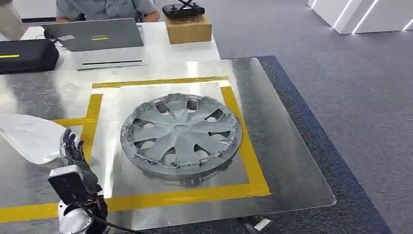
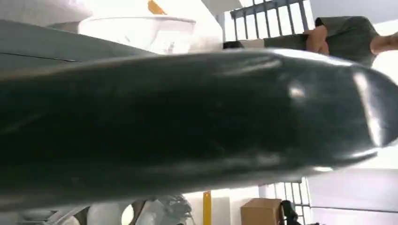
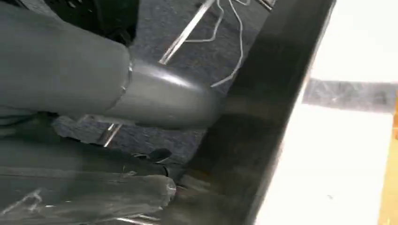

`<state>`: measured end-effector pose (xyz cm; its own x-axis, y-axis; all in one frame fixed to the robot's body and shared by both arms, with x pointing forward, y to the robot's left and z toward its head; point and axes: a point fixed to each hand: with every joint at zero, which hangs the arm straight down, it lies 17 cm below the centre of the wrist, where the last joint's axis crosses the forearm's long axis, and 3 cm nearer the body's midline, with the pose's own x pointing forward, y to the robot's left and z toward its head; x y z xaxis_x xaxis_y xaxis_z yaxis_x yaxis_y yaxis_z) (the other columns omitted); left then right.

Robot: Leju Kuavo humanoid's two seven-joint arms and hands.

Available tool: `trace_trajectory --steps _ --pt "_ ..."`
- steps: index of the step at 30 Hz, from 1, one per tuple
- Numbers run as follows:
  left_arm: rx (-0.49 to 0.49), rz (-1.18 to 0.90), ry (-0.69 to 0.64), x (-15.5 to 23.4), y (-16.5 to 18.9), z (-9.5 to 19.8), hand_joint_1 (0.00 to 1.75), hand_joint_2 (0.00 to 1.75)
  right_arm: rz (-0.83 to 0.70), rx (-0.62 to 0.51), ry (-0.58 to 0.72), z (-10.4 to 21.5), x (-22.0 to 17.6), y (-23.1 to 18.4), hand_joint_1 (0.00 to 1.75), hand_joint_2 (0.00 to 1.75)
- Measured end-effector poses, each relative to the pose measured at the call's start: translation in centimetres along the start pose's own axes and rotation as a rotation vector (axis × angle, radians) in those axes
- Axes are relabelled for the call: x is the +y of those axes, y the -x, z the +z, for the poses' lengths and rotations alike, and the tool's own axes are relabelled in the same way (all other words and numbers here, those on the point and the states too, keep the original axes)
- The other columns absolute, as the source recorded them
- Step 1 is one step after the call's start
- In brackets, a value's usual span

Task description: Take the parts from the cabinet and place them on the table.

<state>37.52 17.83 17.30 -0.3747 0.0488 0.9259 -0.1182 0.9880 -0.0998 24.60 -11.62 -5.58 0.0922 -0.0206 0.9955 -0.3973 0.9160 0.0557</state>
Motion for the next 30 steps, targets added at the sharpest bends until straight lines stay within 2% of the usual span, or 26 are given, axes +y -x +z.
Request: trace_trajectory --steps 4,7,10,20,30 --pt "-0.017 -0.027 0.031 -0.6 -0.2 -0.2 0.0 0.0 0.015 -0.024 -0.022 -0.3 -0.5 -0.9 0.0 0.0" --pt "-0.018 -0.04 0.052 -1.1 -0.1 -0.4 0.0 0.0 0.069 0.014 -0.113 -0.7 -0.7 0.8 0.0 0.0" --pt "-0.018 -0.049 0.064 -1.6 -0.1 -0.6 0.0 0.0 0.032 0.054 -0.137 -0.9 -0.7 2.2 0.0 0.0" --pt "-0.002 -0.052 0.094 -2.8 0.5 -0.7 0.0 0.0 -0.023 0.26 -0.259 2.2 1.3 8.0 0.0 0.0" --pt "0.003 -0.056 0.103 -3.2 0.8 -0.7 0.0 0.0 -0.019 0.322 -0.279 3.4 1.4 9.7 0.0 0.0"
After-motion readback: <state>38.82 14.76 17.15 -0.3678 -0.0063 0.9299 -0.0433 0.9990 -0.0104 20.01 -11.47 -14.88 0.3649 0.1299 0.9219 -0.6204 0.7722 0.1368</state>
